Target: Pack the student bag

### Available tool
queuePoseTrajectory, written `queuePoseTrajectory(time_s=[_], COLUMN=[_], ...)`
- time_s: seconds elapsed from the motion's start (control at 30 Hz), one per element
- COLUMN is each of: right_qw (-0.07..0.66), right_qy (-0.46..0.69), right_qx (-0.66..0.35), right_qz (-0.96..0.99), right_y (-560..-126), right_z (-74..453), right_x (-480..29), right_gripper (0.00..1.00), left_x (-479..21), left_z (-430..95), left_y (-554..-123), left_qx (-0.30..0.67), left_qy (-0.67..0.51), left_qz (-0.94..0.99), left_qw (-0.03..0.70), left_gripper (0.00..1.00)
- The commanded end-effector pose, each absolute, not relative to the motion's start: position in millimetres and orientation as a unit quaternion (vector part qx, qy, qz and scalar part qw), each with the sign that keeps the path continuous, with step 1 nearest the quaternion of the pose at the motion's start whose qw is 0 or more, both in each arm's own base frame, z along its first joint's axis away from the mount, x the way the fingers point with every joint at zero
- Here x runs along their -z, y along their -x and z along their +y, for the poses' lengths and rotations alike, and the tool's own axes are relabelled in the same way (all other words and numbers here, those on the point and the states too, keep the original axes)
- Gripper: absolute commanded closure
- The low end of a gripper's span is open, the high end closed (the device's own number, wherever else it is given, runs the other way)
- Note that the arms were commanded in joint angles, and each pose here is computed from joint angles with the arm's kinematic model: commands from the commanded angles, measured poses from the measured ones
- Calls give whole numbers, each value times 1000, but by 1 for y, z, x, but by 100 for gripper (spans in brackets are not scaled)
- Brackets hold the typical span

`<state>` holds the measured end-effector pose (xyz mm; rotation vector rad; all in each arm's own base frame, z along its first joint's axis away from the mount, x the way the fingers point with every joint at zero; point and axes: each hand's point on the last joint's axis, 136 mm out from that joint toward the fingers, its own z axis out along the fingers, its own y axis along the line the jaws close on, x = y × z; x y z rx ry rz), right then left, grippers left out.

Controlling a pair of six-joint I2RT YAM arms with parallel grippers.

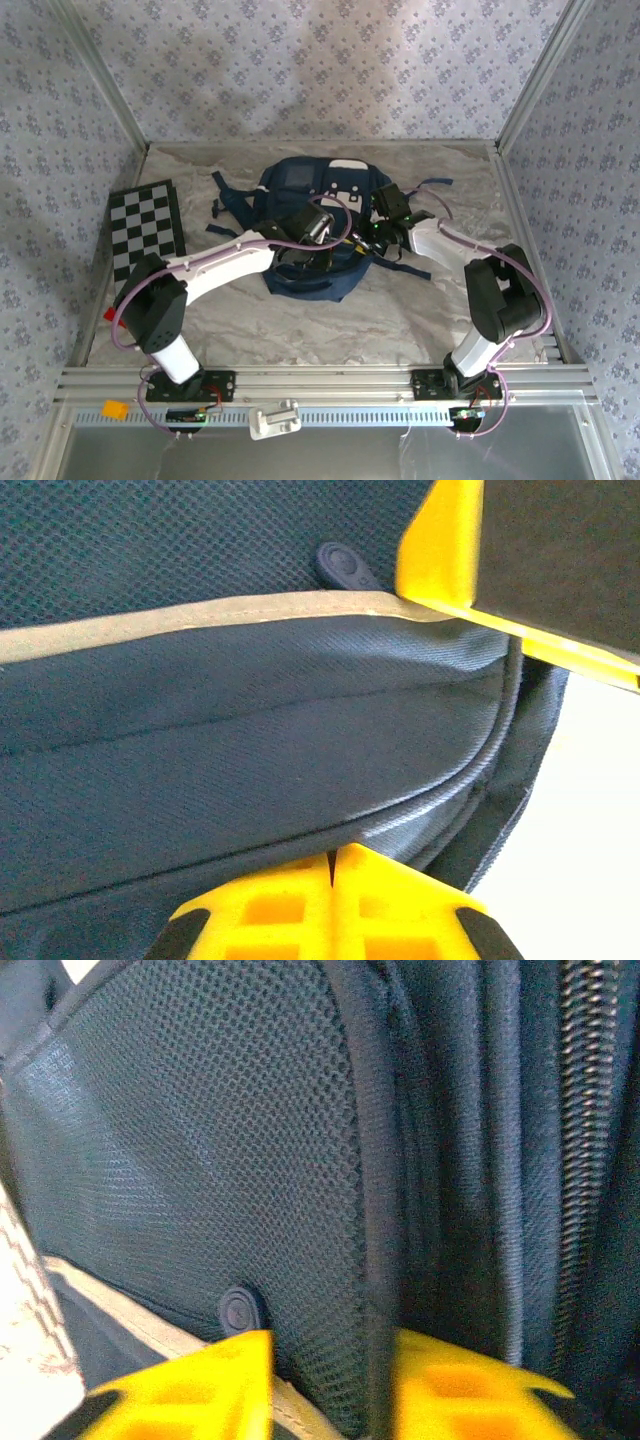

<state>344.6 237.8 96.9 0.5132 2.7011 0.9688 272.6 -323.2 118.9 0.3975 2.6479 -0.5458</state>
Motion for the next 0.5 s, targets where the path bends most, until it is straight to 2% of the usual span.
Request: queuePoseTrajectory(time_s=[0.0,0.03,0.1,0.3,0.37,0.47], right_qw=[134,132,141,160,166,166], right_qy=[-152,-145,-124,-104,-72,-88], right_qx=[-340,-333,-330,-335,-324,-291], right_qz=[918,922,925,923,929,938], right_y=[-367,-370,-379,-408,-417,-434], right_z=[240,235,227,191,184,164], right_x=[-112,-113,-123,-144,-150,-147], right_gripper=[88,94,99,100,100,99], left_x=[-146,-145,-139,-114,-111,-110], left_z=[-335,-328,-312,-260,-249,-245], left_y=[-271,-270,-266,-263,-266,-271], left_qx=[226,215,189,144,138,142], left_qy=[-160,-161,-161,-140,-136,-141], left_qz=[934,936,942,956,957,953], left_qw=[227,228,226,212,217,228], left_gripper=[100,100,100,100,100,100])
